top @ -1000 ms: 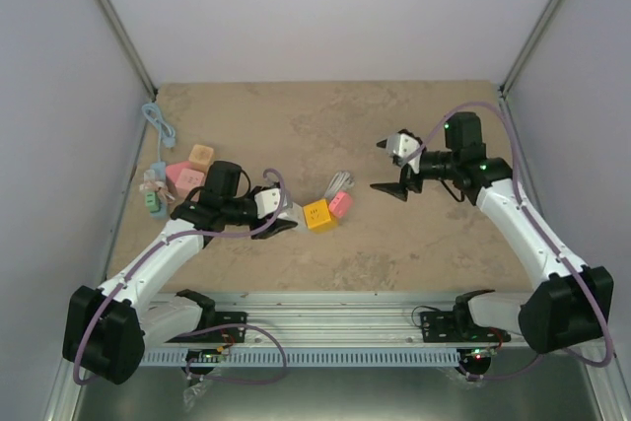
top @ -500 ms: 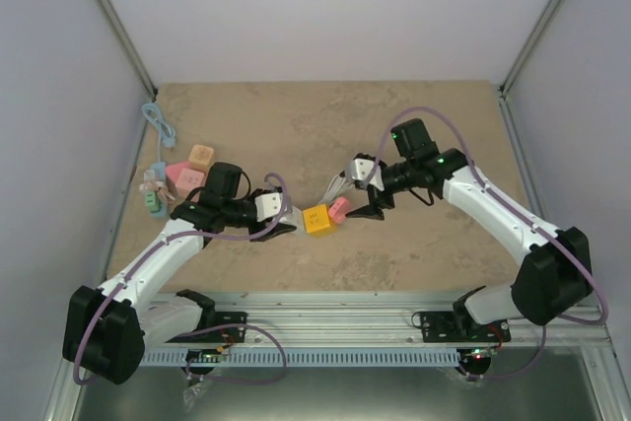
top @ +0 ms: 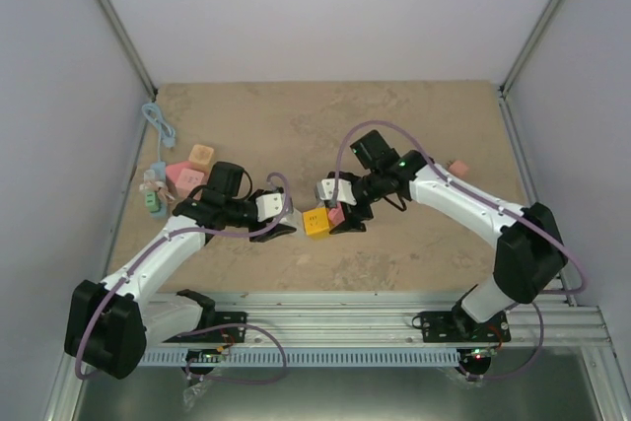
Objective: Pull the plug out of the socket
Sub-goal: Place the plug at the center of the board, then remove the plug from the socket.
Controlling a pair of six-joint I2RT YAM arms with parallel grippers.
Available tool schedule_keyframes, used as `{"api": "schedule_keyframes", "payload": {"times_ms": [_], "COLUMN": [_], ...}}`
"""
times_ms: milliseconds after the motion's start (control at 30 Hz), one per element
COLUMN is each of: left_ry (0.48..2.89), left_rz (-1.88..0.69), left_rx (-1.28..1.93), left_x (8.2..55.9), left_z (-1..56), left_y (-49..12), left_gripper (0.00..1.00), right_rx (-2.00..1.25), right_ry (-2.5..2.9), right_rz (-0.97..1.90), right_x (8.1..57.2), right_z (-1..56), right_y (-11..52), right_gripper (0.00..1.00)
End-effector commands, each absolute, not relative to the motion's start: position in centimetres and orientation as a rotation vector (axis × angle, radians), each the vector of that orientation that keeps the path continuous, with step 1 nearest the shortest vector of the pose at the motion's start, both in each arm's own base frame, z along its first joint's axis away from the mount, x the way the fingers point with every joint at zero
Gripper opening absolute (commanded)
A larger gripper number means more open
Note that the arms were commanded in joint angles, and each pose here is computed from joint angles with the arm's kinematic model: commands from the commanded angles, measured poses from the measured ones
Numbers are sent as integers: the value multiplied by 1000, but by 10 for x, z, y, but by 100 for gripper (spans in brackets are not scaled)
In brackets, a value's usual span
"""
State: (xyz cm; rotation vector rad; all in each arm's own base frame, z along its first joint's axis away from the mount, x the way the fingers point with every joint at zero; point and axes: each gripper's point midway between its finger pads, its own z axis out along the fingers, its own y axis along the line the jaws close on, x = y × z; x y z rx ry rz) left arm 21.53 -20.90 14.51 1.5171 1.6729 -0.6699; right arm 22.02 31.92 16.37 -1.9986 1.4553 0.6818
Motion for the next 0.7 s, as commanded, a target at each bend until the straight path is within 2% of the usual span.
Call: {"api": "schedule_keyframes", "payload": {"times_ms": [0,400,667], "left_ry": [1592,1597,1601], "left_rz": [-678,-670,-672], "left_rx": [1521,1515,1512], "left_x": [218,219,220], "left_z": [163,163,163], "left_y": [-214,-214,-214], "left_gripper": [0,0,0], "right_rx": [-2038,-2095,-2105], "right_ry": [1508,1533,1516], "right_rz": [595,528,542], "right_x": [226,224,221], "right_z": [149,124,122], "right_y": [322,332,335], "right_gripper": [98,98,86]}}
